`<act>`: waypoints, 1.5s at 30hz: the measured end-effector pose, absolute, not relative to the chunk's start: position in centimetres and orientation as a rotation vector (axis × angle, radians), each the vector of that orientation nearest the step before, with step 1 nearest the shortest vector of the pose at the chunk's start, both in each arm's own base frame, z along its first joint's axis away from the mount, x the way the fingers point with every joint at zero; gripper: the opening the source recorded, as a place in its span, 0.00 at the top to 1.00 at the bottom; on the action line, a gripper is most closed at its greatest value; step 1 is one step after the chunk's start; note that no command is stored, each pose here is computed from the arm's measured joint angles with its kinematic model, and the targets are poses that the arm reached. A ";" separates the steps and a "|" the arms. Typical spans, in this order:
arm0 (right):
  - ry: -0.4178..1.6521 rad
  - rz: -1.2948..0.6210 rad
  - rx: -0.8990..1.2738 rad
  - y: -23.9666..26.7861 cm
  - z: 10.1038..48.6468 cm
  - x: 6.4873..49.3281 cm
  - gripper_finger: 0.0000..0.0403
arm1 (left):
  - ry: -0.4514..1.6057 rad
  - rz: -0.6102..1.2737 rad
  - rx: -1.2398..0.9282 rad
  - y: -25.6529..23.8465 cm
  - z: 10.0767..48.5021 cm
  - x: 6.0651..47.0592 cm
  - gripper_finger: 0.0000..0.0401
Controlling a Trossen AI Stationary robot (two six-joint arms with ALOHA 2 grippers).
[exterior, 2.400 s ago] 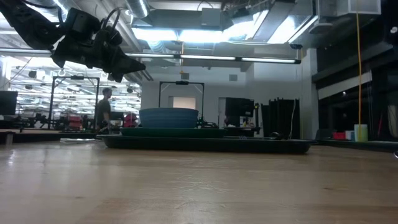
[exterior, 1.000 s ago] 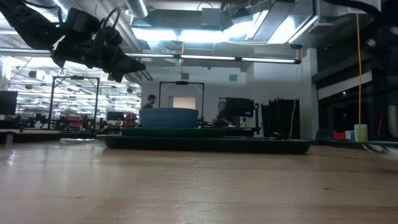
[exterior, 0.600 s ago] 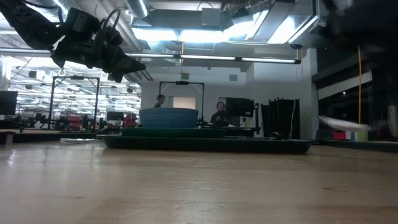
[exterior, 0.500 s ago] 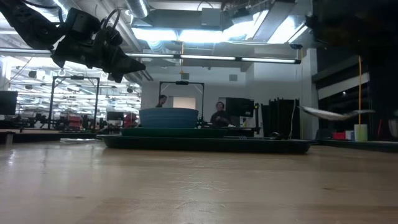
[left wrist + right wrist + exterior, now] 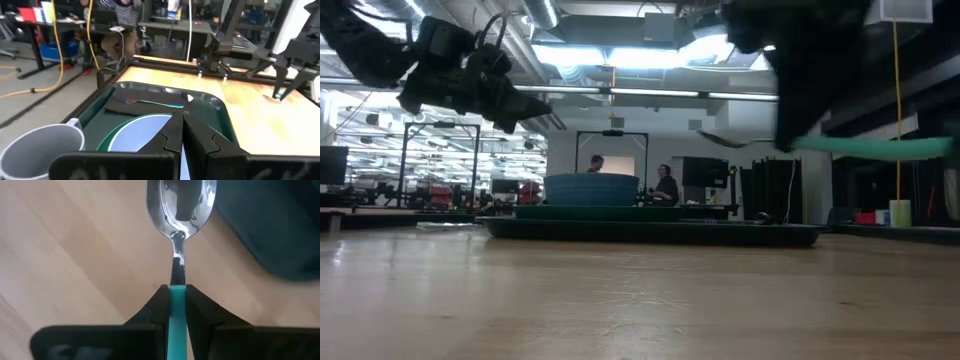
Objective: Set up tray
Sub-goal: Put the green spoon on the black table napkin beside the blue fork on the black tray
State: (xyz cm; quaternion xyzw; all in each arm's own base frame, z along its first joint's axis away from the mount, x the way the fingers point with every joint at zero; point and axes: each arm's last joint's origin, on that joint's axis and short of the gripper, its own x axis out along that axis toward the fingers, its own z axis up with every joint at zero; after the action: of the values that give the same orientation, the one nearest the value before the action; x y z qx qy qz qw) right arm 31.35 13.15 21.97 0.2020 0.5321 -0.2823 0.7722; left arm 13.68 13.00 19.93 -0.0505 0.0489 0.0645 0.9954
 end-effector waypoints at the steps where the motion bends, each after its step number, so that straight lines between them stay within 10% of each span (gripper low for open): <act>1: 1.134 -0.589 0.434 12.7 21.8 31.8 0.89 | 0.087 0.132 -0.101 12.9 19.7 13.6 0.99; 17: 1.005 -0.508 0.363 6.4 20.6 33.6 0.89 | -0.102 0.050 -0.070 11.2 20.4 11.4 0.99; 45: 0.804 -0.904 0.539 -5.1 23.8 33.5 0.89 | -0.112 0.013 0.039 10.8 20.8 11.2 0.99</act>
State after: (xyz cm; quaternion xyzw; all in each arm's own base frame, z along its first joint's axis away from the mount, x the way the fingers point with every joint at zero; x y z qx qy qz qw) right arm 33.48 -5.12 23.76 0.2504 0.3733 -0.4197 0.7886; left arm 11.22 10.80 20.84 0.0195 -0.0557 0.0066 0.9982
